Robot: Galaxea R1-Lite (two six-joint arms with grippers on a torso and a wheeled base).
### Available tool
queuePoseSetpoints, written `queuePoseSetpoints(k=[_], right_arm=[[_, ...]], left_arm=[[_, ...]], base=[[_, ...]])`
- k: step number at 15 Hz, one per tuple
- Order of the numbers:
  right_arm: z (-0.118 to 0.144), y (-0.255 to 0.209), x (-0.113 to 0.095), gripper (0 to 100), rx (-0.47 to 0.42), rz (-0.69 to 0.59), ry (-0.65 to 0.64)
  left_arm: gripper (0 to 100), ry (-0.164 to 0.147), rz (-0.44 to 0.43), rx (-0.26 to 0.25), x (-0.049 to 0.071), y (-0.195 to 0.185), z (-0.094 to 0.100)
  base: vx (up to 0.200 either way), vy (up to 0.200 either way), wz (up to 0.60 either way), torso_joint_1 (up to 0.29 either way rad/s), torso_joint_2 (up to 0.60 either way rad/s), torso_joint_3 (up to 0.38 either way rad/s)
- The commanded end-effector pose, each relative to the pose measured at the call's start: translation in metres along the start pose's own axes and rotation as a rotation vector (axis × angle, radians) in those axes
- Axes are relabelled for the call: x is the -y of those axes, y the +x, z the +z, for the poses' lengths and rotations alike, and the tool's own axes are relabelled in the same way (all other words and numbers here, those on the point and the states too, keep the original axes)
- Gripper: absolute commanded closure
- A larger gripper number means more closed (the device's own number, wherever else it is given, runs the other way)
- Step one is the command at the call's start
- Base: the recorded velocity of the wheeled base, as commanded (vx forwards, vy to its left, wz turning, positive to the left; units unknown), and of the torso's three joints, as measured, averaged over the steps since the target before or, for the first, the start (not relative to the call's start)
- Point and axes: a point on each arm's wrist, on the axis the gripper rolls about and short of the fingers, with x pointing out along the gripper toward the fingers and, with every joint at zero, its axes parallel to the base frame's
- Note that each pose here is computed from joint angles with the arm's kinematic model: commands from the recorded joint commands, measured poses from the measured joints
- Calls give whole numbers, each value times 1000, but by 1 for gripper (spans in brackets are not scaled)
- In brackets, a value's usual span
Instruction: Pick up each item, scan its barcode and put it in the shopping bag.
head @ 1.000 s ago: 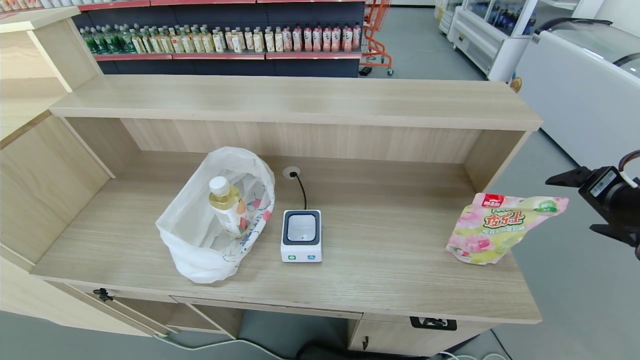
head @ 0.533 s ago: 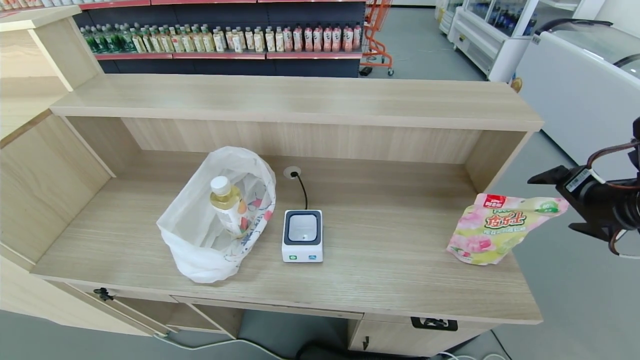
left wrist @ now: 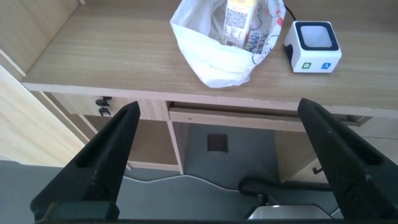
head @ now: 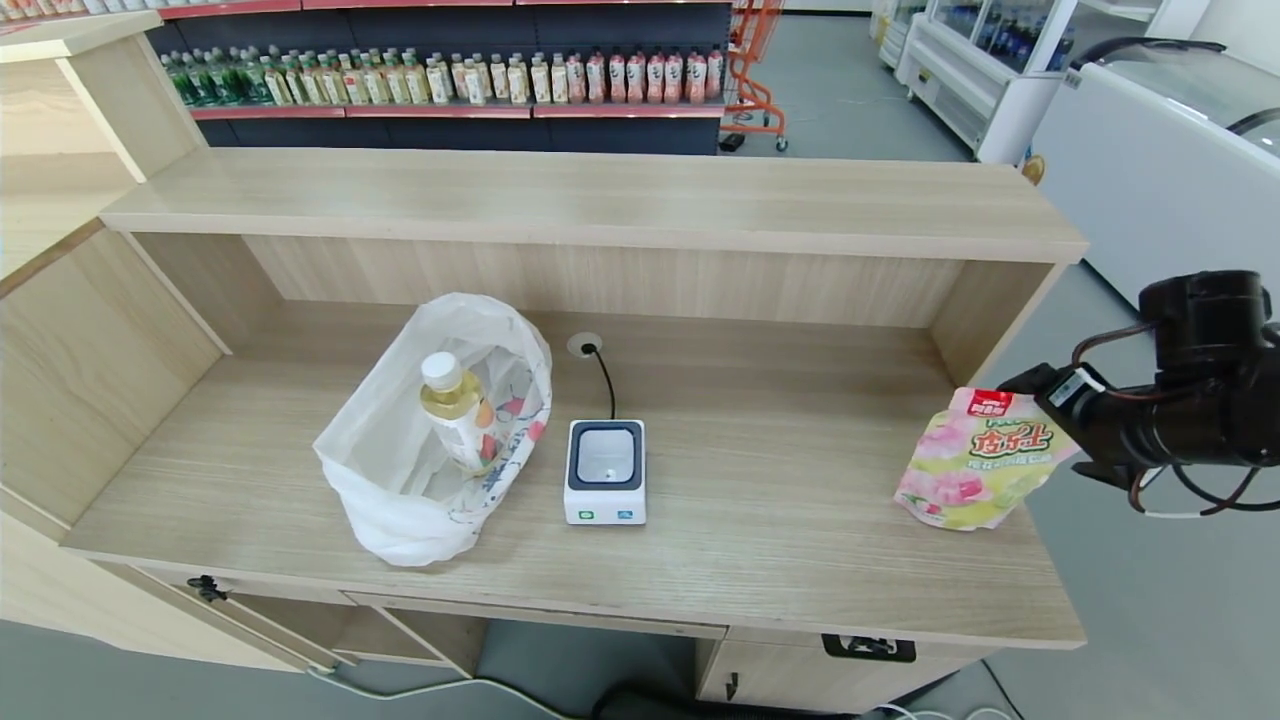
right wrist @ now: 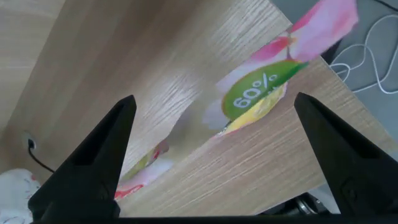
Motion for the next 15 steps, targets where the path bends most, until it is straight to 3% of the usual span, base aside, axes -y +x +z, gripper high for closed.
queuePoseSetpoints(k=[1,7,8,10,15], right_arm=[[-20,31,10,0,-66,-46,-47],[-59,63,27,0,-70,7,-247],[-63,63,25,100,-74,20,-270],[-65,62,20,100,-75,36,-325],[-52,47,5,100,54,182,-617]], left_arm=[[0,0,0,-1,0,0,0],[0,0,0,-1,0,0,0],[0,0,0,-1,0,0,0],[0,0,1,-1,0,0,0],[0,0,0,-1,0,0,0]], base=[[0,0,0,0,0,0],[0,0,0,0,0,0],[0,0,0,0,0,0],[0,0,0,0,0,0],[0,0,0,0,0,0]])
